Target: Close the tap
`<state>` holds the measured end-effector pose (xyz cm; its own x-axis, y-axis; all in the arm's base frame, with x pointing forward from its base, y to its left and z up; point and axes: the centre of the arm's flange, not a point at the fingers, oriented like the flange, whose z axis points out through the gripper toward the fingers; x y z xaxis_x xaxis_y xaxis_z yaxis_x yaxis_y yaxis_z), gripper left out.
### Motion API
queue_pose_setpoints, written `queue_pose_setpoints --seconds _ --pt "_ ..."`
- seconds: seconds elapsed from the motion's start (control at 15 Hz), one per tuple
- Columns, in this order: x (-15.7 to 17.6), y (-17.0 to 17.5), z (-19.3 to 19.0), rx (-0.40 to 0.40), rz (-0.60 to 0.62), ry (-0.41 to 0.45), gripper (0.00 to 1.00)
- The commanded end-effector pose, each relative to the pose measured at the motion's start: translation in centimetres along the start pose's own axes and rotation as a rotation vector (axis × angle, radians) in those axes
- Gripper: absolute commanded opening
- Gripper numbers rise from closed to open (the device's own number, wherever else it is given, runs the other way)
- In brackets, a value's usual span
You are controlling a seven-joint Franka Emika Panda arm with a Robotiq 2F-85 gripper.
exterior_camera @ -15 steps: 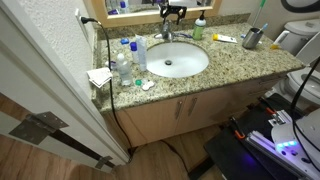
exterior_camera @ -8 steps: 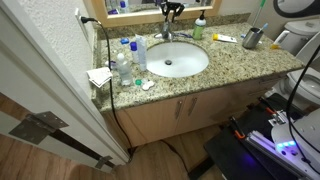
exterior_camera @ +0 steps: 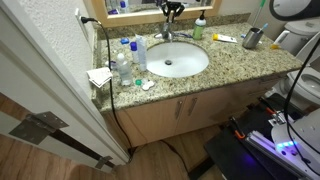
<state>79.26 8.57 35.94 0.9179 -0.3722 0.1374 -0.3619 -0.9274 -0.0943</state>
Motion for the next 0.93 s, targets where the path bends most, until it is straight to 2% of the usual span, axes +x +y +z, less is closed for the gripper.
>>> queue_pose_setpoints --seconds 0.0,0.27,0.6,0.67,0.73,0.87 --pt "-0.7 -0.1 0.7 -0.069 0.007 -0.101 0.07" --pt "-3.0 -0.2 3.5 -0.094 -0.009 -0.142 0.07" --pt "-3.2 0.6 5.4 -0.104 0.019 -0.12 0.07" --pt "-3.3 0.7 4.9 -0.097 0.026 -0.13 0.54" --pt "-3.6 0.8 4.0 -0.101 0.024 -0.133 0.56" --pt "-4.9 1.2 2.8 -0.104 0.011 -0.164 0.69"
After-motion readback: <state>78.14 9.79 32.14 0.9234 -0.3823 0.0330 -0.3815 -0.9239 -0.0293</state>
